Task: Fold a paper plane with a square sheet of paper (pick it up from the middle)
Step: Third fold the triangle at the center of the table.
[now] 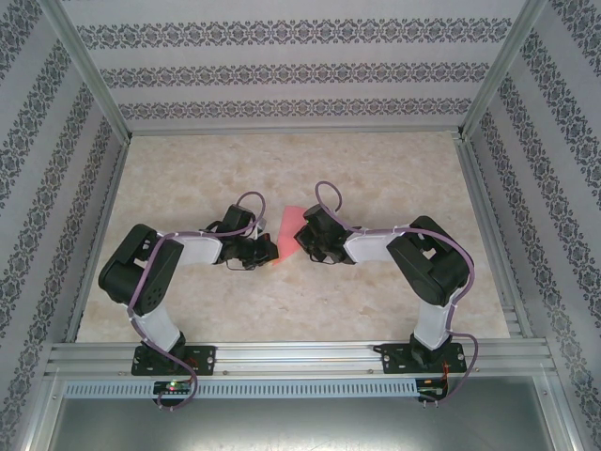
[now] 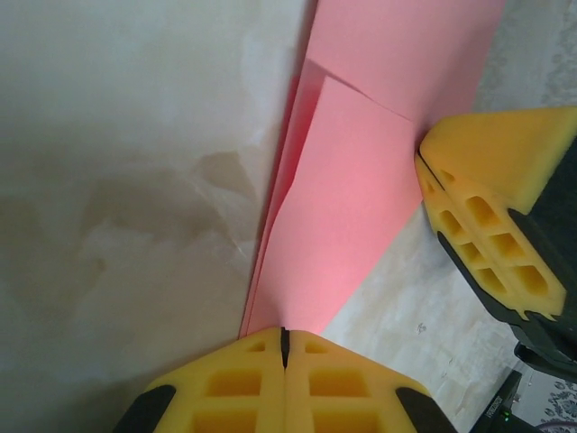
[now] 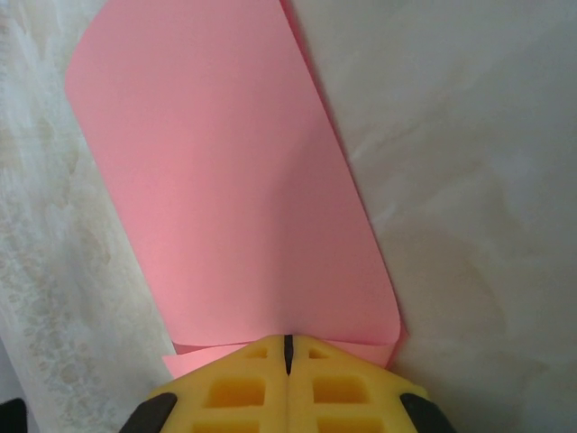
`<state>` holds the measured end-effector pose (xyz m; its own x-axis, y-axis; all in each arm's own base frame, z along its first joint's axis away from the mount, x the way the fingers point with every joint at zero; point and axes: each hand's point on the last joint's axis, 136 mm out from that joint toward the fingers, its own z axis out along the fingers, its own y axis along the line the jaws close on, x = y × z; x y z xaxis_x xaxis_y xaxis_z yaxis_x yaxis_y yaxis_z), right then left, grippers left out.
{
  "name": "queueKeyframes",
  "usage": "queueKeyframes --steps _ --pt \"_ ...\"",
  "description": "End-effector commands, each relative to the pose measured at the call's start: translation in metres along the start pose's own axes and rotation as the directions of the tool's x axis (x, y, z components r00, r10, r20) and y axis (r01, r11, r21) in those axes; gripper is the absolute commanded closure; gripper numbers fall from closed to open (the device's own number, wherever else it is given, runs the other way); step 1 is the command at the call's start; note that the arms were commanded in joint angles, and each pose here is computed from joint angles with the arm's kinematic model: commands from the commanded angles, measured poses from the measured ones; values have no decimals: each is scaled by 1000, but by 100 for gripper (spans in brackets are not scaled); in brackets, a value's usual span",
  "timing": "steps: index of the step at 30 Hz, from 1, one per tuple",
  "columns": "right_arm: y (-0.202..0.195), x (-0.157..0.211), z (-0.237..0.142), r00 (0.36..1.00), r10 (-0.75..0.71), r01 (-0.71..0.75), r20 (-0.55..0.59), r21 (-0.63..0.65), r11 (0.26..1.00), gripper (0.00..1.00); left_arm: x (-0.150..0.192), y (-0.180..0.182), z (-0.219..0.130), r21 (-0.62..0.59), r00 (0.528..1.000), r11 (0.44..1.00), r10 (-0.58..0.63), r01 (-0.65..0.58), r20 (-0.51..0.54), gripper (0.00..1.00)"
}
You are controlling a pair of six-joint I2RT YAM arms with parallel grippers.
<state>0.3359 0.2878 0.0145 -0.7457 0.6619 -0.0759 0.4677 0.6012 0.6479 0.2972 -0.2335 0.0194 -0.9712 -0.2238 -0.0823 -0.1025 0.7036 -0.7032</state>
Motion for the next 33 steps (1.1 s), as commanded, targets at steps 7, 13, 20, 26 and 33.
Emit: queueKeyframes --steps 7,13,20,26,33 --pt "1 -3 -13 963 -264 265 -46 18 964 100 25 37 7 -139 996 990 -28 16 -87 100" --pt "18 27 -6 954 -291 284 -73 -93 954 100 27 41 9 -158 994 987 -40 23 -103 100" --pt "25 44 -3 943 -321 312 -84 -103 944 100 27 42 9 -163 993 986 -41 23 -108 100" --pt "6 53 6 950 -290 284 -118 -65 957 100 28 44 8 -176 994 984 -45 26 -102 100" --pt "-19 43 9 943 -305 300 -133 -56 952 100 34 63 5 -265 990 963 -85 53 -111 100"
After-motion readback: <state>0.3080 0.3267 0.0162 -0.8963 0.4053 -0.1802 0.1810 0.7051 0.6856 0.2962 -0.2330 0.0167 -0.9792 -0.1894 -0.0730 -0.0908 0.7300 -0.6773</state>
